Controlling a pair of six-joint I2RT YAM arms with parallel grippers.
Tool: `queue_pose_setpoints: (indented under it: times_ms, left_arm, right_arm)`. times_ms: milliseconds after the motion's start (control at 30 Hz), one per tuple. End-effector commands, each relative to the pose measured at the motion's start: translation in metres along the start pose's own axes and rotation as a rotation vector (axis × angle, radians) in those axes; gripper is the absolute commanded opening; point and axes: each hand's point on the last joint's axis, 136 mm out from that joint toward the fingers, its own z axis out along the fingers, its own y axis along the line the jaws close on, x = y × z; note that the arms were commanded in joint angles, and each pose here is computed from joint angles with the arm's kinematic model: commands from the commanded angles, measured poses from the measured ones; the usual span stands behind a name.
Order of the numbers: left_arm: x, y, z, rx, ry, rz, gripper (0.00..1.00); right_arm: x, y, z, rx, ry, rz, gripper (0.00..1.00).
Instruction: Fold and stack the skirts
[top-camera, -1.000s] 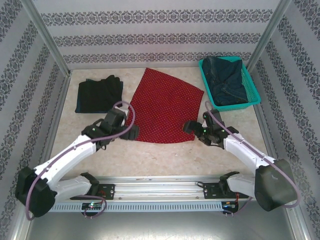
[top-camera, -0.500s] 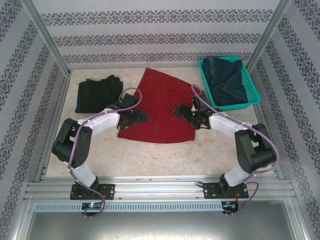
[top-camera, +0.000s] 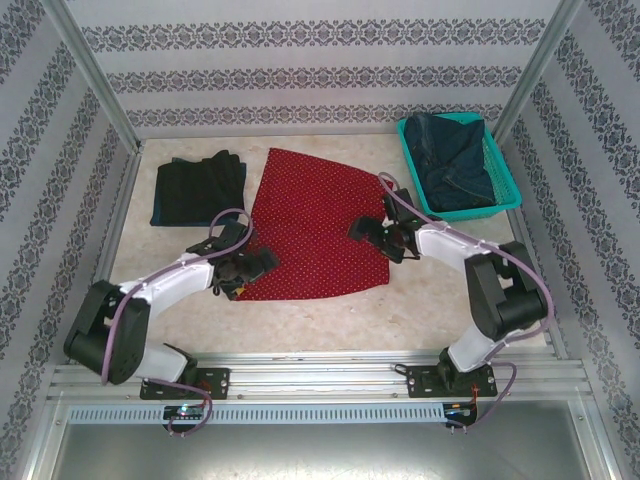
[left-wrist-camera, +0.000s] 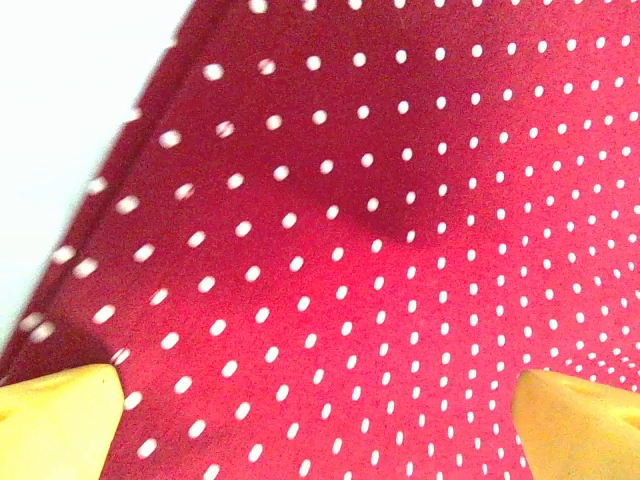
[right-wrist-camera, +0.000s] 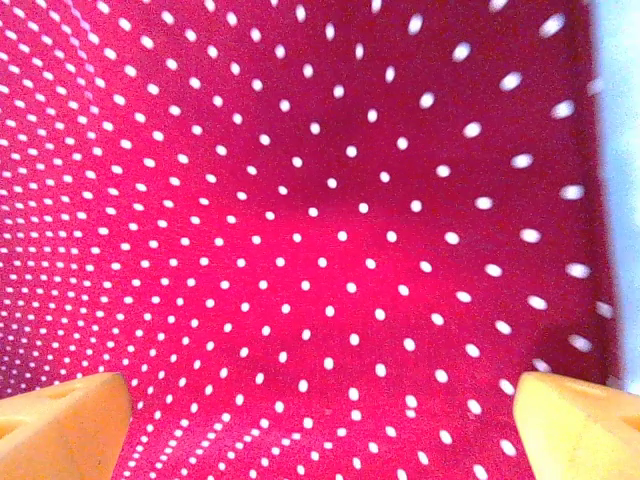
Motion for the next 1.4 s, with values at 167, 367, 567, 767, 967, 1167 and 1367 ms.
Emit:
queue_pose_setpoints:
  times_ms: [167, 367, 567, 767, 967, 1167, 1367]
  left_arm:
    - [-0.009, 0.017, -0.038, -0.035, -0.094, -0.167, 1.0]
    - [0.011, 0.057, -0.035, -0.115, -0.082, -0.266, 0.94]
    - [0.018, 0.064, -0.016, -0.137, -0.043, -0.305, 0.72]
    - [0.001, 0.057, -0.002, -0.115, -0.106, -0.307, 0.56]
    - [0.004, 0.061, 0.007, -0.139, -0.093, -0.324, 0.47]
    - [0.016, 0.077, 0.008, -0.179, -0.062, -0.378, 0.54]
    - [0.022, 0.082, -0.001, -0.196, -0.053, -0.39, 0.51]
  right_arm:
    - [0.01, -0.001, -0.037, -0.052, -0.047, 0.049, 0.98]
    - [0.005, -0.009, -0.044, -0.065, -0.116, 0.14, 0.98]
    - [0.005, -0.011, -0.043, -0.062, -0.111, 0.154, 0.98]
    - [0.008, -0.016, -0.042, -0.062, -0.113, 0.168, 0.98]
    - [0.011, -0.02, -0.047, -0.052, -0.117, 0.167, 0.98]
    - [0.015, -0.027, -0.049, -0.041, -0.123, 0.187, 0.98]
    - [0.016, -0.029, -0.048, -0.037, -0.124, 0.199, 0.98]
